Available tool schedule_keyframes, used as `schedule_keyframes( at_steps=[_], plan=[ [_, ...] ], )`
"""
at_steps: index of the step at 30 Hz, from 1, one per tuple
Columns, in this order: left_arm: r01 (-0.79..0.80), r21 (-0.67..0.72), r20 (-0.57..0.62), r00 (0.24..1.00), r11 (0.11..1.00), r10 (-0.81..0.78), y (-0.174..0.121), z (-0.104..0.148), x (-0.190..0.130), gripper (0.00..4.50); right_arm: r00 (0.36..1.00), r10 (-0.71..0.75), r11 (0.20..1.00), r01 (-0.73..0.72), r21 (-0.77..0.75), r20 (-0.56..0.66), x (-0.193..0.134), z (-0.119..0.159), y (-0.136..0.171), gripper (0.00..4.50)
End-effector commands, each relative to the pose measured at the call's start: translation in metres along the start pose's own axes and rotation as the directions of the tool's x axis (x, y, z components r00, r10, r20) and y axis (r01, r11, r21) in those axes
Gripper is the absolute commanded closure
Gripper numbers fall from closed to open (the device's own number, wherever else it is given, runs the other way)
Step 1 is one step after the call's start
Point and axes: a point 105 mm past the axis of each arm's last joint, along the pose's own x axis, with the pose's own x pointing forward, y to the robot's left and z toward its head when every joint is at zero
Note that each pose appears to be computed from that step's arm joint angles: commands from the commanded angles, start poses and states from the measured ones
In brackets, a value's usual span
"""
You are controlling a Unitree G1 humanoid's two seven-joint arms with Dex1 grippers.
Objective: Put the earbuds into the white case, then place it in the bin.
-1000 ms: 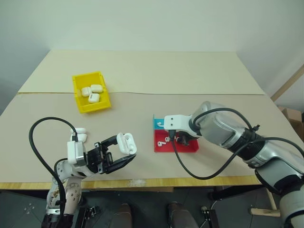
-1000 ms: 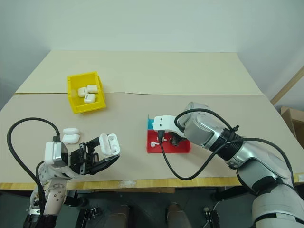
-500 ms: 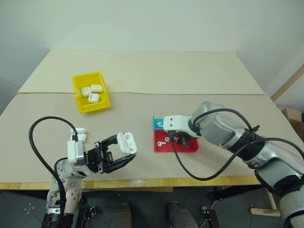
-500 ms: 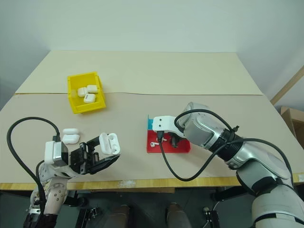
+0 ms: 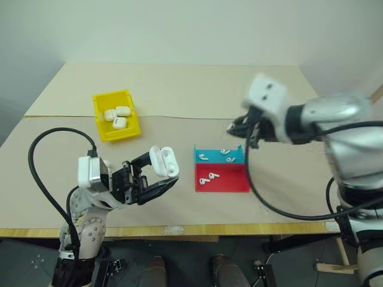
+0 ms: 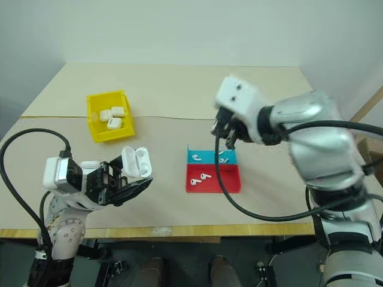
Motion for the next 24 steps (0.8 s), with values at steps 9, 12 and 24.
schedule_keyframes(
  at_steps=[9,12,24],
  plan=[
    [0.122,-0.146,-0.119,0.983,0.982,-0.14,-0.015,0.006,0.021,1.71,0.77,0.142,0.99,-0.106,-0.095,0.622,-0.041,0.044,0.05,3.55],
    [0.131,-0.135,-0.107,0.983,0.982,-0.146,-0.016,0.008,0.026,1.71,0.737,0.2,0.979,-0.176,-0.103,0.645,-0.035,0.045,0.059,3.55],
    [0.128,-0.114,-0.078,0.987,0.985,-0.137,-0.017,0.009,0.03,1.71,0.644,0.344,0.935,-0.306,-0.182,0.683,-0.008,0.05,0.075,3.55]
  ],
)
